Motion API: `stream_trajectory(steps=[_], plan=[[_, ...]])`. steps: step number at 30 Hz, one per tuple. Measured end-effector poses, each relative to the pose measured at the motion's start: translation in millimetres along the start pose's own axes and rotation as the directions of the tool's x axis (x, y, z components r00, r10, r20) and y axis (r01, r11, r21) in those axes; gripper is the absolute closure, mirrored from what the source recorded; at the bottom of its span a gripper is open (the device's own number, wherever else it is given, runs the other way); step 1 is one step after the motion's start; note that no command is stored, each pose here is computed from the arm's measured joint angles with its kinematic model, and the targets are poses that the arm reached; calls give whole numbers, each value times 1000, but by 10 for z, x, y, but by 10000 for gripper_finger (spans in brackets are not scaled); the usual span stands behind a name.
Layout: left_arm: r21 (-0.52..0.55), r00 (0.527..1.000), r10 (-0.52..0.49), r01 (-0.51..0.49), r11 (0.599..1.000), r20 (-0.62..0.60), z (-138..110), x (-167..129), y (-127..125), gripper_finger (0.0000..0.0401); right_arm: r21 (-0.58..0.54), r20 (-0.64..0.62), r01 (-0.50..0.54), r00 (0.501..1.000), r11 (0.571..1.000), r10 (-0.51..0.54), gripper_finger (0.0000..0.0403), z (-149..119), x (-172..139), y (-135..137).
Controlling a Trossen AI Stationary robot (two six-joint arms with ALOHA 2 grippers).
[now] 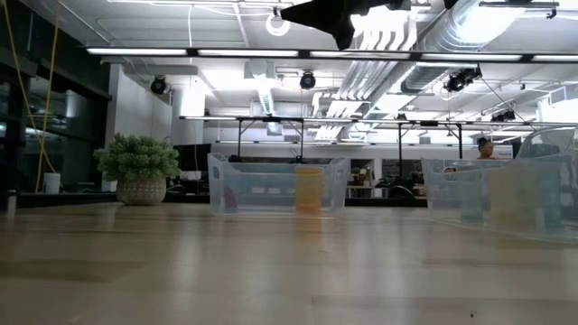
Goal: Pick and place medicine bottles into bin by pill shape (circle, oval)
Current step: Put the pink tablet bottle into the bottom transparent bin
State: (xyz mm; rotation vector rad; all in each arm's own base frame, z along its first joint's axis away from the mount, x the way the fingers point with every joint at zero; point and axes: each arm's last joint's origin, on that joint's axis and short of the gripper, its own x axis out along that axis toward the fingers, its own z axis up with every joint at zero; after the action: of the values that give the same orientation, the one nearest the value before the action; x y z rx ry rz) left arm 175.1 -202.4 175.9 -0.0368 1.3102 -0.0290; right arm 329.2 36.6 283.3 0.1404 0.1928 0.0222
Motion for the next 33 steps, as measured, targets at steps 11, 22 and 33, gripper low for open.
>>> stream_trajectory(steps=[11, 22, 33], plan=[[2, 1000, 21, -21, 1000, 21, 6, 0, 8, 244, -2, -20, 3, 1000, 1000, -3, 187, -20, 0, -3], [1, 1000, 20, -21, 1000, 23, 7, -4, 9, 288, -4, -19, 3, 1000, 1000, -3, 187, -19, 0, -3], [-96, 982, -49, 68, 993, 185, 142, -508, 326, 287, -47, 62, 0, 998, 999, 3, 187, 160, -140, 12]])
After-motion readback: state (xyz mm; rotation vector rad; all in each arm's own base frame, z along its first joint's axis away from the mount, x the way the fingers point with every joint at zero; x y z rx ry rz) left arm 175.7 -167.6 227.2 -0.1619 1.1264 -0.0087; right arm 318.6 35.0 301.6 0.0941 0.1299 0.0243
